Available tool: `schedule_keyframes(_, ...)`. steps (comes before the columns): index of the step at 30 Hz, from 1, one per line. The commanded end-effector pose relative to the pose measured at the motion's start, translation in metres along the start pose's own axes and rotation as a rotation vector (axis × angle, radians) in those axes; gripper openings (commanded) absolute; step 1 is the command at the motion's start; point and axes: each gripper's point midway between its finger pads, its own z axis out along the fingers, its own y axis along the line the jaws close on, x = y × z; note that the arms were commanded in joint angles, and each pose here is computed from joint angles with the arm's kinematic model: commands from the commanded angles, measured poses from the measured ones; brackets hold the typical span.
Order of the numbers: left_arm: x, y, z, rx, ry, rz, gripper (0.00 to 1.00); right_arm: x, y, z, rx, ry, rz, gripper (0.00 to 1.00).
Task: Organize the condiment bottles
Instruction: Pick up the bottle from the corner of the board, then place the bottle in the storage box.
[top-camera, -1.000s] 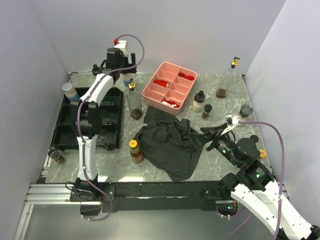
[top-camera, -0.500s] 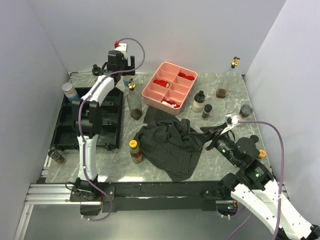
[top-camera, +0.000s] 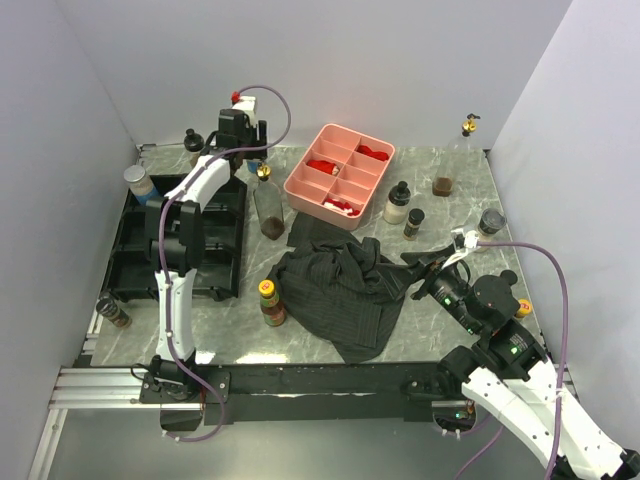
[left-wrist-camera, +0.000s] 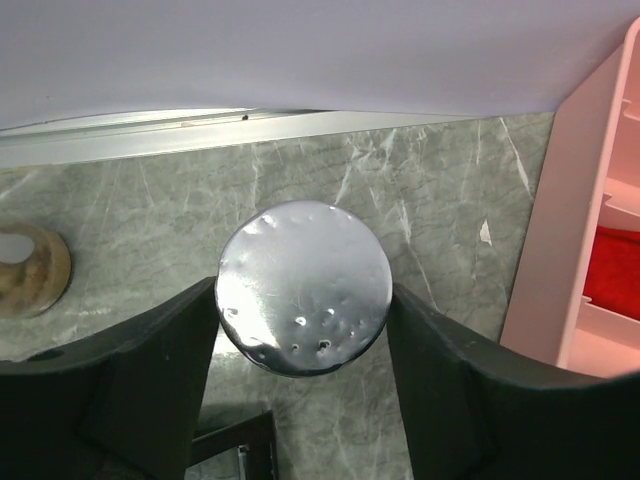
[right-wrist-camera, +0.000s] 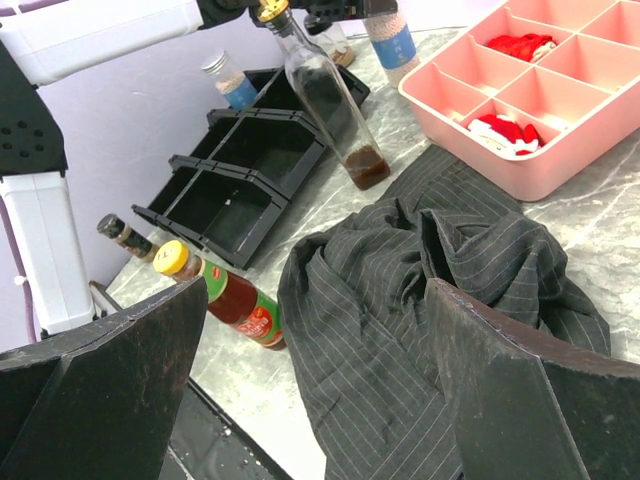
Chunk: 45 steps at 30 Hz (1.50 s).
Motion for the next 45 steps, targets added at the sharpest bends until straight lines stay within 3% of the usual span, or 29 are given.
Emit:
schedule_keyframes(1,-0.022,-0.004,-0.005,0.012,-0.063,-0.001,0.63,-0.009,0.002,0.001,-0.012,-0.044,-0.009,0.97)
schedule_keyframes(7,-0.04,0.002,-0.018,-0.025,-0.107,-0.021,0.23,-0.009,0.003,0.0,-0.019,-0.045,-0.012,0.97)
schedule_keyframes(12,-0.075,0.005,-0.044,-0.033,-0.199,-0.066,0.01,-0.01,0.004,-0.002,-0.022,-0.056,-0.011,0.97)
schedule_keyframes(18,-0.126,0.01,-0.088,0.003,-0.326,-0.153,0.01,-0.01,0.004,-0.003,-0.024,-0.053,-0.013,0.97)
schedule_keyframes(24,-0.149,0.031,-0.128,-0.016,-0.372,-0.19,0.01,-0.012,0.003,-0.006,-0.02,-0.069,-0.013,0.97)
schedule_keyframes(33,-0.127,0.117,-0.172,-0.184,-0.37,-0.247,0.01,-0.013,0.006,-0.01,-0.037,-0.079,-0.012,0.97)
schedule_keyframes(45,-0.082,0.178,-0.202,-0.363,-0.345,-0.253,0.01,-0.012,0.006,-0.013,-0.044,-0.088,-0.011,0.97)
